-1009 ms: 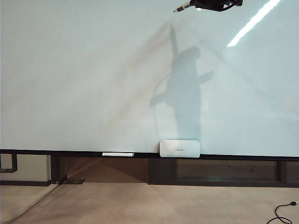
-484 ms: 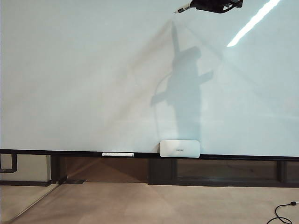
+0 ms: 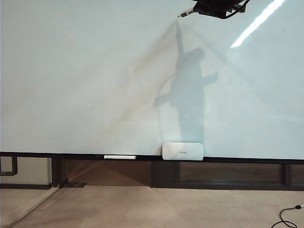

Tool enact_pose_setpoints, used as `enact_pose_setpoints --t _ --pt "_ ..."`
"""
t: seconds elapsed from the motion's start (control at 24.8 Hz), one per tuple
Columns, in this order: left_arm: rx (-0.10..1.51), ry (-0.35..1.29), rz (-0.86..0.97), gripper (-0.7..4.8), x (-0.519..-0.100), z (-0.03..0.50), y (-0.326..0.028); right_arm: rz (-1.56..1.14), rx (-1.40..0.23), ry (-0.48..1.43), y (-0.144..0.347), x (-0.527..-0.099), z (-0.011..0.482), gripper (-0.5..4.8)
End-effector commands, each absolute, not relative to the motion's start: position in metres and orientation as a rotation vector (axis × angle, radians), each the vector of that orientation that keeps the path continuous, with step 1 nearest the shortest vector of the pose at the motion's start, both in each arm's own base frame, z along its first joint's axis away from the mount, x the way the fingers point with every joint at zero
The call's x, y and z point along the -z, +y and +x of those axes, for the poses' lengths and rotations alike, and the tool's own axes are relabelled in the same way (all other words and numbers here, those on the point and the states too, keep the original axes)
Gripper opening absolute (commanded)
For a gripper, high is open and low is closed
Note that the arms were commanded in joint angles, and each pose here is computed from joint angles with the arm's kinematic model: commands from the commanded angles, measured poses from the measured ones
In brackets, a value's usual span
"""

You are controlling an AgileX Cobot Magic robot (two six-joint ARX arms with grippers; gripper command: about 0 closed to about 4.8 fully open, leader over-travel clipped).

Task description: Reach to the right to find the marker pen, pick it up, and write the number 11 on the whiteboard.

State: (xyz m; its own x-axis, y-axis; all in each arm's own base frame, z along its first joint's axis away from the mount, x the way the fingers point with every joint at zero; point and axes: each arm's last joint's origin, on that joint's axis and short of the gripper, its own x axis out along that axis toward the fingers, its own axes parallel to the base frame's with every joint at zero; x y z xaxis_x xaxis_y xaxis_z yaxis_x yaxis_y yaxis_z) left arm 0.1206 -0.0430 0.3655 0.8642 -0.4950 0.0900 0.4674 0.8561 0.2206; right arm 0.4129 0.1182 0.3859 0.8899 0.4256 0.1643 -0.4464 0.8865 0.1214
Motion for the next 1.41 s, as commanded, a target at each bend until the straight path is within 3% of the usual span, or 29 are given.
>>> enact_pose_setpoints --t 0.04,0.93,1.41 --pt "0.51 -0.165 0.202 -0.05 -0.368 0.119 -0.043 0.165 -0.455 -0.179 0.119 -0.39 0.413 -0.01" --pt "0.55 -0.169 0.203 -0.05 -0.368 0.119 -0.044 0.163 -0.411 -0.183 0.119 -0.379 0.423 -0.01" --pt "0.551 -0.169 0.202 -0.05 -0.368 0.119 -0.044 0.153 -0.403 -0.085 0.119 -0.369 0.424 -0.01"
